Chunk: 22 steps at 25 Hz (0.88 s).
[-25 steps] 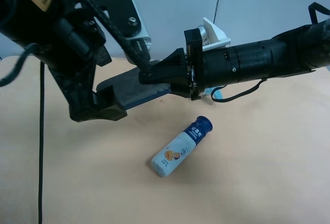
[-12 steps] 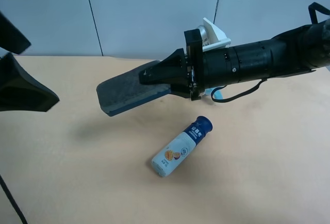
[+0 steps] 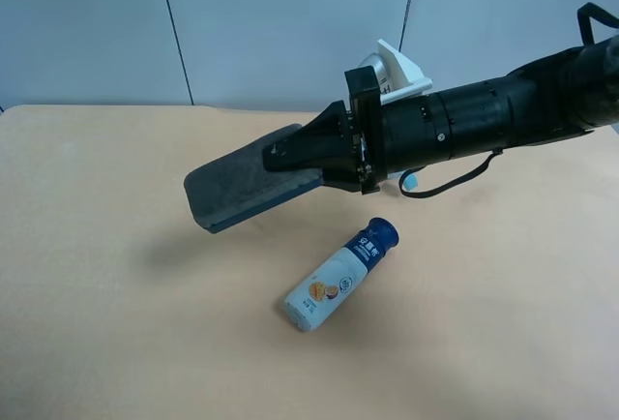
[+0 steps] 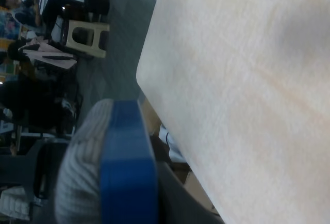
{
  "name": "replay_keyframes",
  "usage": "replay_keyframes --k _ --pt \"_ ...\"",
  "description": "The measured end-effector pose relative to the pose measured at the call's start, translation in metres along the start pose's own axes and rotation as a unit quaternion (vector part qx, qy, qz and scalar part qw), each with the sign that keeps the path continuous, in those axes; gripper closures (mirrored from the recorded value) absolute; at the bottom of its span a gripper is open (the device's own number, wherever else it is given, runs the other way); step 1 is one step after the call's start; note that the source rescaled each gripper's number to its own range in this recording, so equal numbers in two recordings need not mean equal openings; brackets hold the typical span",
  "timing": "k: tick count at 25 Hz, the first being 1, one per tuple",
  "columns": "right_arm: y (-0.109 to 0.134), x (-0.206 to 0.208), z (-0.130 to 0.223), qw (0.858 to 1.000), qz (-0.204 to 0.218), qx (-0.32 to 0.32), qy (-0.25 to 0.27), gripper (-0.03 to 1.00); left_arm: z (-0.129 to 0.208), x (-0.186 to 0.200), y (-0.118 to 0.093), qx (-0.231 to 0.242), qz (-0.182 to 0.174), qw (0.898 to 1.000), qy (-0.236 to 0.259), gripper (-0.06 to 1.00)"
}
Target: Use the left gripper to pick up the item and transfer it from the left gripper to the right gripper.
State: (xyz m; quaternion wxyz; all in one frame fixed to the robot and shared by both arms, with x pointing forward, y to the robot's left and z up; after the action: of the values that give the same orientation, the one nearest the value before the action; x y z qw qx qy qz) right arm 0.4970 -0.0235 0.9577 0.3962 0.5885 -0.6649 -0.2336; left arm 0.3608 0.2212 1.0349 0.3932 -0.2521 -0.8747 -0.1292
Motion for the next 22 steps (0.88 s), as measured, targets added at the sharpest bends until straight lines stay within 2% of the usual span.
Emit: replay_keyframes --k 6,17,22 --pt "0.000 0.000 0.000 1.000 0.000 -0.007 0.000 0.96 0.041 0.009 -0.012 0.033 0.064 0.996 -0.046 -0.05" --pt "0.000 0.000 0.000 1.000 0.000 -0.025 0.000 0.96 0.069 0.027 -0.006 0.051 0.097 0.981 -0.162 -0.05" --pt "-0.002 0.000 0.000 0.999 0.005 -0.035 -0.001 0.96 0.066 0.029 -0.008 0.050 0.105 0.978 -0.174 -0.05"
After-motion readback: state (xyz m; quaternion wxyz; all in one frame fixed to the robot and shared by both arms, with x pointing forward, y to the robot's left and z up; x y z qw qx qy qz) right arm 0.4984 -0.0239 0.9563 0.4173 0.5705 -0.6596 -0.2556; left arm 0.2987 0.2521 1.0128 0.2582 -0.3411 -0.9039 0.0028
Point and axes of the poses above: a point on each arm's last joint axis where the gripper is mounted, x pointing back along that axis away from the gripper, y along the wrist's bending axis when the last joint is at zero, z = x × y, the point moved 10 cm from there along -x, pointing out along that axis toward the gripper, and after that the axes turned 13 degrees about x, right-handed, at the moved point
